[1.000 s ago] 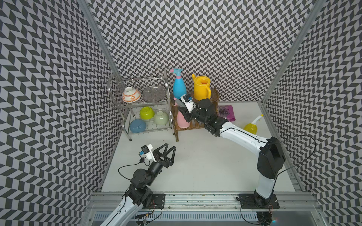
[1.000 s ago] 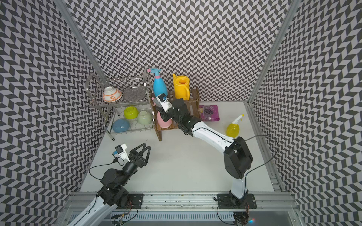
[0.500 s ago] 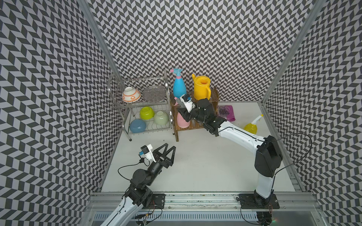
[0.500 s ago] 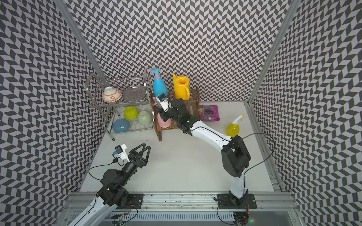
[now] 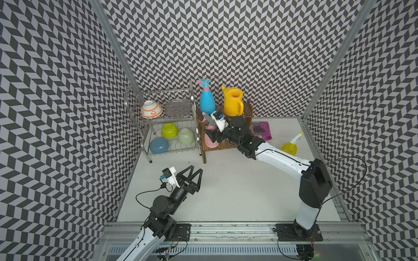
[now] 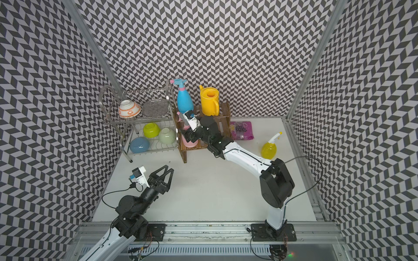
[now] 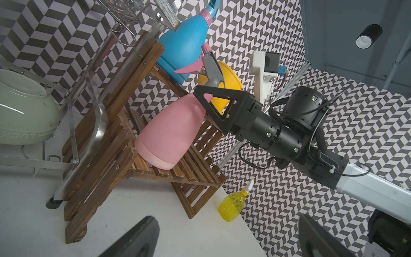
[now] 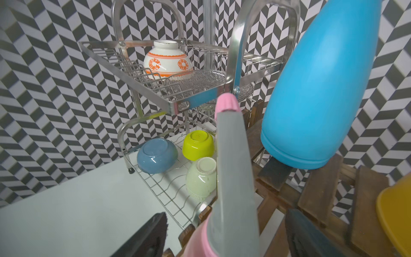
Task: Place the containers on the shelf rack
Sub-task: 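Place the container on the shelf, then pick up a container from the center of the board.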
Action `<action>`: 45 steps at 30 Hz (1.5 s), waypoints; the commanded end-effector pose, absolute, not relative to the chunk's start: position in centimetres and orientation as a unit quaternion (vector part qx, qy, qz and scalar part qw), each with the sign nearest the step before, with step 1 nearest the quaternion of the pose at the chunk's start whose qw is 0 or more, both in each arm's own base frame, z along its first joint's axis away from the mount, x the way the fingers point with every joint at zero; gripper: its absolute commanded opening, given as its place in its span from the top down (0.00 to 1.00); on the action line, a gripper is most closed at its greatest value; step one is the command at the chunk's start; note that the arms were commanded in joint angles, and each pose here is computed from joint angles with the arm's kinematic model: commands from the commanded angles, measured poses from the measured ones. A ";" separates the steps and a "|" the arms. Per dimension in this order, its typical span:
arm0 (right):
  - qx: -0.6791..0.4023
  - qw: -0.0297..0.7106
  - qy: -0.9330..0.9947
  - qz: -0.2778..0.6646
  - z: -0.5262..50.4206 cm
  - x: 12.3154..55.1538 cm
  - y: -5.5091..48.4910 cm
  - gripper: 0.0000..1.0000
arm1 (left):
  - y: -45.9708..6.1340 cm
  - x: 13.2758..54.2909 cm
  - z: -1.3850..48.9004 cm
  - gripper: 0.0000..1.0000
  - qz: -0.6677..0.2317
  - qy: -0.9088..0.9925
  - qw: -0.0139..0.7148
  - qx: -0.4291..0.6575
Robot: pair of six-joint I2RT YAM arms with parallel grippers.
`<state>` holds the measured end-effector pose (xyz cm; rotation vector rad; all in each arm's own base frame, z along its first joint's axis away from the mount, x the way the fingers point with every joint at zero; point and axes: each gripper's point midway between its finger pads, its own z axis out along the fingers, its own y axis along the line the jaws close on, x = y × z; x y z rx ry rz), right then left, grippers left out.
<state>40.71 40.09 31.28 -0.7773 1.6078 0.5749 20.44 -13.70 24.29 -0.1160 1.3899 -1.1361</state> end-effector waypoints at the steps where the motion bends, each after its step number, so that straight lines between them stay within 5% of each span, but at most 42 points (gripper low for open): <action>1: -0.313 0.633 0.660 0.255 35.3 39.6 38.3 0.00 | -13.6 20.6 23.0 0.00 -0.484 0.612 0.624 -0.048; 12: -0.303 0.651 0.645 0.261 36.9 32.9 31.9 0.01 | -14.4 20.1 23.1 0.00 -0.498 0.606 0.620 -0.025; 22: -0.132 0.718 0.608 0.314 34.7 25.9 18.5 0.00 | -19.5 19.4 21.9 0.00 -0.540 0.639 0.542 0.079; 29: 0.030 0.686 0.660 0.305 28.3 27.8 10.0 0.00 | -24.3 19.4 19.5 0.02 -0.562 0.688 0.439 0.138; 35: 0.133 0.639 0.705 0.279 25.0 30.4 5.5 0.00 | -25.3 19.2 19.2 0.02 -0.562 0.694 0.426 0.148; 45: 0.376 0.488 0.786 0.062 20.8 35.7 -2.0 0.00 | -24.3 18.9 20.5 0.01 -0.556 0.681 0.456 0.139</action>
